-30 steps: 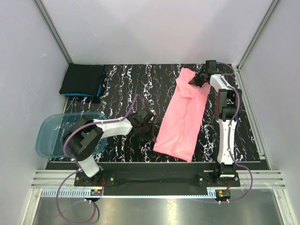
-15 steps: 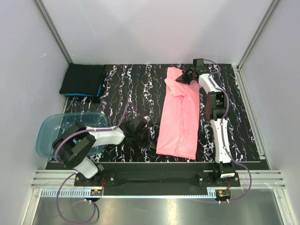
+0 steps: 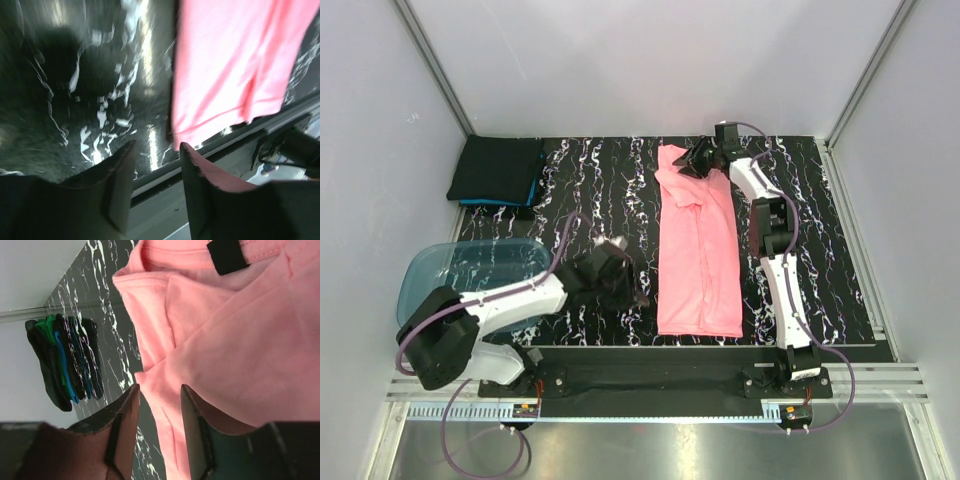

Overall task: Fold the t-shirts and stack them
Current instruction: Fold the tshirt

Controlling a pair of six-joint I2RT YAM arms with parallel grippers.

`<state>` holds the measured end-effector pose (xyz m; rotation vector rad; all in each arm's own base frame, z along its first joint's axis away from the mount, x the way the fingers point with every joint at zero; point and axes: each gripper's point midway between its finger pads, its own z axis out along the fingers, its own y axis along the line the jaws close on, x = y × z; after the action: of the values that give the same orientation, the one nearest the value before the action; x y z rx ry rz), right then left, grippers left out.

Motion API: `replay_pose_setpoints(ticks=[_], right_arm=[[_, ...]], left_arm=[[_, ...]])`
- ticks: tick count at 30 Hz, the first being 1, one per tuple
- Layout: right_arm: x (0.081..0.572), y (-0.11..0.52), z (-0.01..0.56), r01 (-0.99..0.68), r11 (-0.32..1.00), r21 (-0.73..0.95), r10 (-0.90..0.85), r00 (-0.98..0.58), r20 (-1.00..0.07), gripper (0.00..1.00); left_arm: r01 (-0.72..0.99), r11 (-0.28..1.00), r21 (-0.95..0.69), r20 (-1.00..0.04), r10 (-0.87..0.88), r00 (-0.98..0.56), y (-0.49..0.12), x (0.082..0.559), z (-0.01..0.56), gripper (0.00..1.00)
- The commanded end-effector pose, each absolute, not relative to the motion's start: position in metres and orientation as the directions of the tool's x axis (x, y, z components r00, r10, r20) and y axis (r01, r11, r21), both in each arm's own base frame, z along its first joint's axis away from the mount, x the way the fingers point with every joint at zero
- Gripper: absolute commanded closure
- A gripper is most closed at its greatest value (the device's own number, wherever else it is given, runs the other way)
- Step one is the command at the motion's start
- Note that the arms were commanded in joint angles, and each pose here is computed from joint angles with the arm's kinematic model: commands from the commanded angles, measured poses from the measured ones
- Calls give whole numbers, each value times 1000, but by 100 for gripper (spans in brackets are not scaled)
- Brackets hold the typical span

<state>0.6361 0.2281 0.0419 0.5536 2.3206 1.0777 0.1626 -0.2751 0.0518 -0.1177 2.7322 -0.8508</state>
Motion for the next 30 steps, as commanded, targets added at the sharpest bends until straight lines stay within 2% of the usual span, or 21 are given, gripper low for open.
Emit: replay_pose_setpoints(ticks=[1, 3, 7, 11, 12, 14, 15, 18, 22, 25, 30], right_arm=[[643, 214, 160, -39, 610, 791, 548, -701, -457, 53], [640, 200, 182, -56, 607, 793, 559, -679, -476, 51], [617, 160, 229, -62, 616, 785, 582, -635, -507, 51], [576, 137, 241, -16, 654, 756, 579, -632, -515, 56], [568, 134, 241, -11, 669, 743, 575, -626, -527, 57], [538, 132, 244, -17, 674, 739, 569, -626, -533, 58], [529, 130, 243, -8, 676, 737, 572, -624, -532, 58], [495, 128, 238, -10, 690, 724, 556, -633, -539, 58], [457, 127, 232, -20, 690, 724, 544, -646, -536, 58], [441, 125, 227, -24, 710, 704, 524, -650, -551, 58], [428, 123, 226, -41, 721, 691, 506, -650, -567, 58]], left_arm=[[123, 818, -562, -498, -216, -840, -278, 239, 135, 54], [137, 834, -535, -537, -210, -817, -275, 264, 150, 54], [170, 793, -586, -613, -295, -733, -282, 335, 210, 55], [195, 763, -616, -638, -338, -692, -300, 385, 228, 57], [164, 774, -612, -623, -344, -703, -304, 397, 213, 57], [167, 763, -624, -636, -373, -675, -312, 418, 223, 60], [127, 770, -626, -609, -380, -696, -316, 428, 202, 60], [116, 739, -663, -588, -418, -693, -331, 448, 196, 64], [46, 720, -693, -534, -468, -704, -343, 467, 161, 67], [20, 684, -730, -483, -494, -723, -358, 476, 139, 67], [16, 661, -751, -465, -511, -723, -382, 489, 117, 67]])
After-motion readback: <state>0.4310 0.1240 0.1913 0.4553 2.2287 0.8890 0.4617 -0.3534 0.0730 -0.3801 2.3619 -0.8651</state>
